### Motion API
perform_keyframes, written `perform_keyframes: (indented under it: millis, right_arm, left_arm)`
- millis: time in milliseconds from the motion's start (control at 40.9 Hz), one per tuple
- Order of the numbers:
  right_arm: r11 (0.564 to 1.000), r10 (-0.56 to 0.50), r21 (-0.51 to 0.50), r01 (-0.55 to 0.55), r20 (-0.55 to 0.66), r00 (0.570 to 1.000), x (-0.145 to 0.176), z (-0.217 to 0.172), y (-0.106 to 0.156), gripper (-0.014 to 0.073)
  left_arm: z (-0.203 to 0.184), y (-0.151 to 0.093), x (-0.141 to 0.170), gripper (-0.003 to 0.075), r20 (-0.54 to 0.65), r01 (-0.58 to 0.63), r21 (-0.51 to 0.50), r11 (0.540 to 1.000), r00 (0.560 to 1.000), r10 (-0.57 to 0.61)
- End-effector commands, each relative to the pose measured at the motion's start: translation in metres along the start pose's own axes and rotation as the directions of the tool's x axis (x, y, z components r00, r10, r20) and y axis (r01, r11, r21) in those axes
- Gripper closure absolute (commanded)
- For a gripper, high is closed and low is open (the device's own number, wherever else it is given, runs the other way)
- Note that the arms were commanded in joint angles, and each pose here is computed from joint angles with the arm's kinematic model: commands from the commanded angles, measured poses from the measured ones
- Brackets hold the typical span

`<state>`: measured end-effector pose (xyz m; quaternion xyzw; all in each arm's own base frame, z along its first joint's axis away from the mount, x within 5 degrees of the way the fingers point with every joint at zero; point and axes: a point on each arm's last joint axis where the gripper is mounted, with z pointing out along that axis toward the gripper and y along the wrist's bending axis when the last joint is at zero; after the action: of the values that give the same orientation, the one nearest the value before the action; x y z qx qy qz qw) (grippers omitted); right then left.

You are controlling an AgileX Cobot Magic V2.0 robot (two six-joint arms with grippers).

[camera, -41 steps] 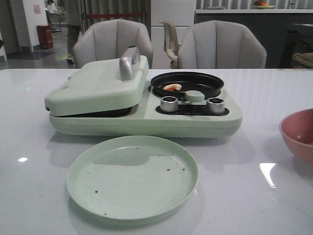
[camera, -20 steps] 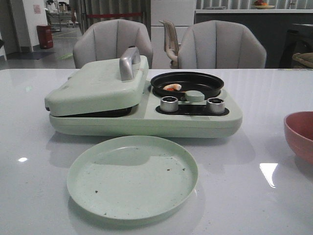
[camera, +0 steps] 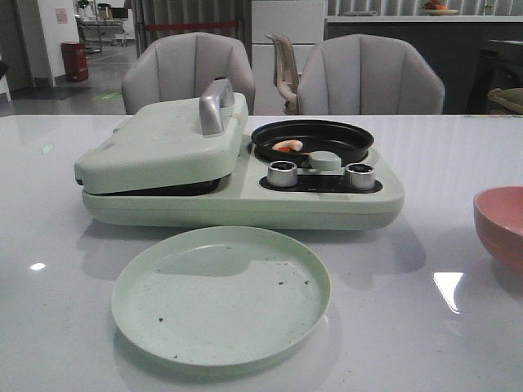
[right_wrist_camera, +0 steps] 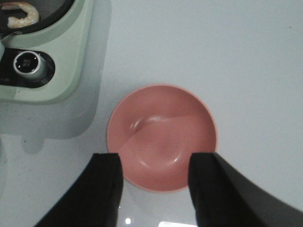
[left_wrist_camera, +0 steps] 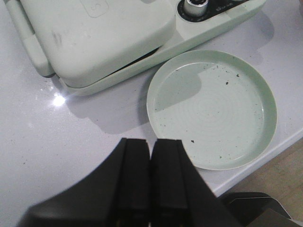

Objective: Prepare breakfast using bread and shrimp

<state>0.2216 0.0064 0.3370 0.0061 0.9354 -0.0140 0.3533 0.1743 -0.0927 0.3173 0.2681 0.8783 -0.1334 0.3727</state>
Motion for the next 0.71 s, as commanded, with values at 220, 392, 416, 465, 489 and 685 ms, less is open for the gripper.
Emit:
perform_keyframes:
  millis: [220,392,416,465,489,685]
  right_arm:
    - [1.000,0.009,-0.017,-0.008,0.097,0.995,0.054,-0.035,-0.004,0.0151]
    - [1.000,0.009,-0.018,-0.008,0.103,0.995,0.075,-0.037,-0.005,0.0151]
    - [1.000,0.009,-0.018,-0.007,0.105,0.994,0.077,-0.036,-0.005,0.0151]
    - [1.000,0.010,-0.019,-0.007,0.115,0.993,0.079,-0.037,-0.005,0.0151]
    - [1.000,0.009,-0.019,-0.007,0.115,0.993,0.080,-0.037,-0.005,0.0151]
    - [1.000,0.010,-0.019,-0.007,0.116,0.993,0.080,-0.037,-0.005,0.0283]
  left_arm:
    - [-0.010,-0.002,-0.014,0.0619,0.110,0.013,-0.004,1.000,0.994,-0.013]
    - [-0.010,-0.002,-0.014,0.0619,0.110,0.013,-0.004,1.000,0.994,-0.013]
    - [-0.010,-0.002,-0.014,0.0619,0.110,0.013,-0.004,1.000,0.994,-0.013]
    - [-0.010,-0.002,-0.014,0.0619,0.112,0.013,-0.005,1.000,0.994,-0.013]
    - [-0.010,-0.002,-0.014,0.0619,0.112,0.013,-0.005,1.000,0.994,-0.013]
    - [-0.010,0.005,-0.015,0.0619,0.128,0.050,-0.070,0.996,0.991,-0.041]
